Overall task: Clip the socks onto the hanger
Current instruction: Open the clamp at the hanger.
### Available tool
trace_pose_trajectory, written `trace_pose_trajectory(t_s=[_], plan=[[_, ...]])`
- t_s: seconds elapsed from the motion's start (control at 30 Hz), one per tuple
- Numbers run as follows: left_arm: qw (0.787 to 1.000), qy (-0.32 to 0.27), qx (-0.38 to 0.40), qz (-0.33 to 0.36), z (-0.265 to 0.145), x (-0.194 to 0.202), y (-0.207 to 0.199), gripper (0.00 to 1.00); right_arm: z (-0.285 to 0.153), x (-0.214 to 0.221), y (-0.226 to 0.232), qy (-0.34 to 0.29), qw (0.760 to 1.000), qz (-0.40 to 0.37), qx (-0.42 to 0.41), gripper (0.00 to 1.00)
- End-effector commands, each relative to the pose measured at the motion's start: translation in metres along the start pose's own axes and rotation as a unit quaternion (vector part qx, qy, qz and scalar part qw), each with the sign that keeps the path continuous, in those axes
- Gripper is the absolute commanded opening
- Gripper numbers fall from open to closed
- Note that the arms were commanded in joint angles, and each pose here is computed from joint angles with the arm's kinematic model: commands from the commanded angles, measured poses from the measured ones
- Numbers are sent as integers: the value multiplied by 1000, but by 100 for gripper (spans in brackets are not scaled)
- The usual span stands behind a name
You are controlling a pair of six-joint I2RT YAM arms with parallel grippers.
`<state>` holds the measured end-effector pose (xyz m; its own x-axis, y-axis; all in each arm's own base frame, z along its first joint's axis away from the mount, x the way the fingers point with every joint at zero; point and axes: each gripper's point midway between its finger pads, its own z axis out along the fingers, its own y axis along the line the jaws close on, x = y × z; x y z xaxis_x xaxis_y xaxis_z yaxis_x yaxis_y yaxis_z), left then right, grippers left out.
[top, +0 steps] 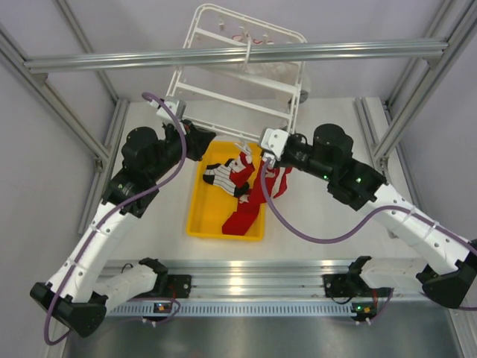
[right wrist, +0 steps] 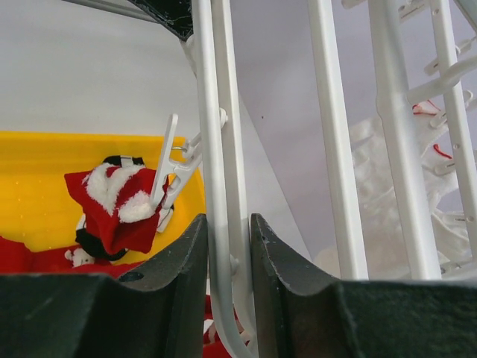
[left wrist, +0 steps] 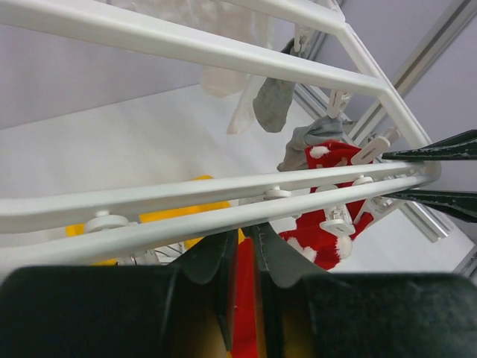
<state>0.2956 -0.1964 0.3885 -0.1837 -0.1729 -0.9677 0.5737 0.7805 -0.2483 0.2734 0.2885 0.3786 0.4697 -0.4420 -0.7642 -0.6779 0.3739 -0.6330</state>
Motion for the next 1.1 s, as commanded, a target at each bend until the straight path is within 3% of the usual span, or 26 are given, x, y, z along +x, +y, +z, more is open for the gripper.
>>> trace_pose_trajectory(t_s=[0.0, 0.03, 0.17, 0.37, 0.73, 0.93, 1.07], plan=[[999, -33, 25, -19, -2, -18, -13, 15, -15, -25, -38, -43, 997, 30, 64, 5], [999, -31, 28, -24, -3, -19, -16, 8, -16, -28, -39, -48, 996, 38, 63, 7], [998, -19, 32, -43, -3, -13, -20, 0, -29, -51, -36, -86, 993, 63, 47, 18], [998, -16, 36, -45, -6, -13, -22, 0, -39, -60, -38, -90, 991, 86, 44, 30], [996, -1, 40, -74, -14, -18, -30, 0, -70, -123, -4, -234, 962, 131, -56, 33], [996, -1, 53, -74, -16, -23, -36, 0, -58, -139, 22, -250, 951, 152, -99, 33], [995, 4, 63, -79, -16, -22, -39, 0, -36, -135, 35, -231, 963, 131, -55, 31]])
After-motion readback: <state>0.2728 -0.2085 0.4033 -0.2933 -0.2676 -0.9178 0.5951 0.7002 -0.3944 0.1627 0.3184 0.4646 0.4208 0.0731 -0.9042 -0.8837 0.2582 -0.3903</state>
